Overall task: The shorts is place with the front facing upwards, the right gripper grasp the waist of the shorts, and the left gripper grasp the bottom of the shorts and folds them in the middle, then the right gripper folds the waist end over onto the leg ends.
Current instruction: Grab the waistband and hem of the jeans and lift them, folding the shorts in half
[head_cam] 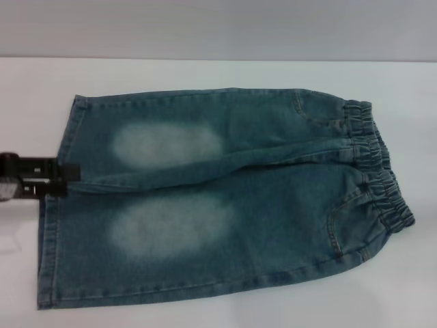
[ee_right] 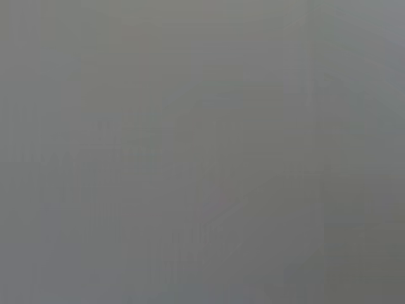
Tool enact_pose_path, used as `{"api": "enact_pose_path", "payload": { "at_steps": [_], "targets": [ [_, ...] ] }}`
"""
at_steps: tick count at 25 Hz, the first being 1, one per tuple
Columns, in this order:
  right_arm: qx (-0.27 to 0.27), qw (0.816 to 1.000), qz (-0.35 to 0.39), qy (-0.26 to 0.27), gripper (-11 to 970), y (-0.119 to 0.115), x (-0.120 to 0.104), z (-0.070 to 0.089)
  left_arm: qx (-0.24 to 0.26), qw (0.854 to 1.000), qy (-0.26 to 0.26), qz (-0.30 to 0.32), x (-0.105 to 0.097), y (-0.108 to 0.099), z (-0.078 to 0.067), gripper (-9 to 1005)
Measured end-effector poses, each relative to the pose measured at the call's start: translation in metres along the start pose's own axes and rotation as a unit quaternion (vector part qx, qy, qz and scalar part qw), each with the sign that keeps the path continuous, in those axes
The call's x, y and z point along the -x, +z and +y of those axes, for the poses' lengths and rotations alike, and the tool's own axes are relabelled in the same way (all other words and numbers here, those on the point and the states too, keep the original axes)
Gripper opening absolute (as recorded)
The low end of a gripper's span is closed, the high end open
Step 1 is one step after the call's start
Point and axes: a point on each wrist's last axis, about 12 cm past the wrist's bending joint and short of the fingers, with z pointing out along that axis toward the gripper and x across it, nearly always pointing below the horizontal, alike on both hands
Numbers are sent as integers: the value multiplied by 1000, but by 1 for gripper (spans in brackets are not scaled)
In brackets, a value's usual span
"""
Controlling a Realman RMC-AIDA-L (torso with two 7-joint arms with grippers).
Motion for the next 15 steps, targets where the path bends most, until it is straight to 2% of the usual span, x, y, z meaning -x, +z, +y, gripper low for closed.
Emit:
{"api": "enact_pose_path", "payload": {
  "at_steps": [8,15],
  "targets": [
    [-1,1000,17,-2,550,3,-3,-1,17,997,-46,54,-16,6,7,739],
    [0,1000,18,-3,550,3,-3,0,46,993,-65,84,-23,5,13,739]
  ]
}}
